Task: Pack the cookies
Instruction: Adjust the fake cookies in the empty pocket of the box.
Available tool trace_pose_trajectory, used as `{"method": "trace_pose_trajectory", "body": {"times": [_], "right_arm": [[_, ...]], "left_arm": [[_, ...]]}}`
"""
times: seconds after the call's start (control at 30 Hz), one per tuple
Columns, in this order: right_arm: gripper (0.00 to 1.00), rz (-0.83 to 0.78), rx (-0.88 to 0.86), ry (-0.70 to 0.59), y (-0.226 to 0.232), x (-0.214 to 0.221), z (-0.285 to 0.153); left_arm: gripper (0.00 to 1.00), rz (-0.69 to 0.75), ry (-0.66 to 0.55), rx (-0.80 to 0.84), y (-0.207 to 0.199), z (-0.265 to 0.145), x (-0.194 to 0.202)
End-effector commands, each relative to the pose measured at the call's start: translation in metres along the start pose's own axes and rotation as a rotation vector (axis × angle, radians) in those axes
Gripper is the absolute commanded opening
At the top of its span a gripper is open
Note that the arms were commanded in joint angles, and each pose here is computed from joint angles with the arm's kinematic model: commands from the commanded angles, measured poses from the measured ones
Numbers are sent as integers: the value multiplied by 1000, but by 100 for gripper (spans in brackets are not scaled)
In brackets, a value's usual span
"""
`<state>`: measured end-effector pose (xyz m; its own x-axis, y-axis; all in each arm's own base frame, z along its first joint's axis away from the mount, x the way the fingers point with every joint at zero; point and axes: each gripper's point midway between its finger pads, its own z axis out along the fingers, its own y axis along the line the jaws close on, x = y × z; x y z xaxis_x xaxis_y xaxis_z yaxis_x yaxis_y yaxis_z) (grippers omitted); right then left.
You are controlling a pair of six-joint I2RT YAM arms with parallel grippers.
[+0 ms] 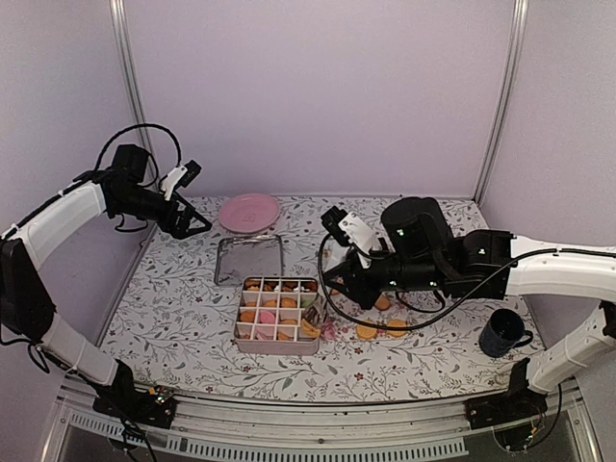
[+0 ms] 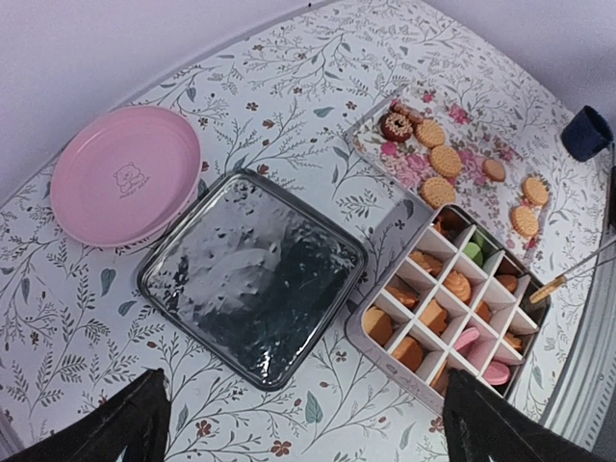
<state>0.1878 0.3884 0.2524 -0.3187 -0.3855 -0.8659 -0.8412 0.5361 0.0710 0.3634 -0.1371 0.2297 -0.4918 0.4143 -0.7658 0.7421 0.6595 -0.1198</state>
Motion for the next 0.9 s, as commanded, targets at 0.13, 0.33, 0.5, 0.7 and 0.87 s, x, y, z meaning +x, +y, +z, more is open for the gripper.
{"method": "trace_pose_trajectory", "body": {"times": [0.13, 0.33, 0.5, 0.7, 0.87], "right_arm": [[5, -32, 12, 5, 4, -10, 3], [4, -28, -7, 42, 10, 1, 17], [4, -32, -17, 56, 16, -3, 24], [5, -37, -7, 84, 16, 1, 27], [17, -41, -14, 105, 20, 2, 32]], "left_arm": [[99, 17, -20, -16, 1, -7, -8], [99, 23, -15, -24, 1, -7, -5], [99, 31, -16, -40, 2, -8, -4], [99, 49, -14, -50, 4, -8, -3], [99, 45, -8, -56, 5, -5, 1]]}}
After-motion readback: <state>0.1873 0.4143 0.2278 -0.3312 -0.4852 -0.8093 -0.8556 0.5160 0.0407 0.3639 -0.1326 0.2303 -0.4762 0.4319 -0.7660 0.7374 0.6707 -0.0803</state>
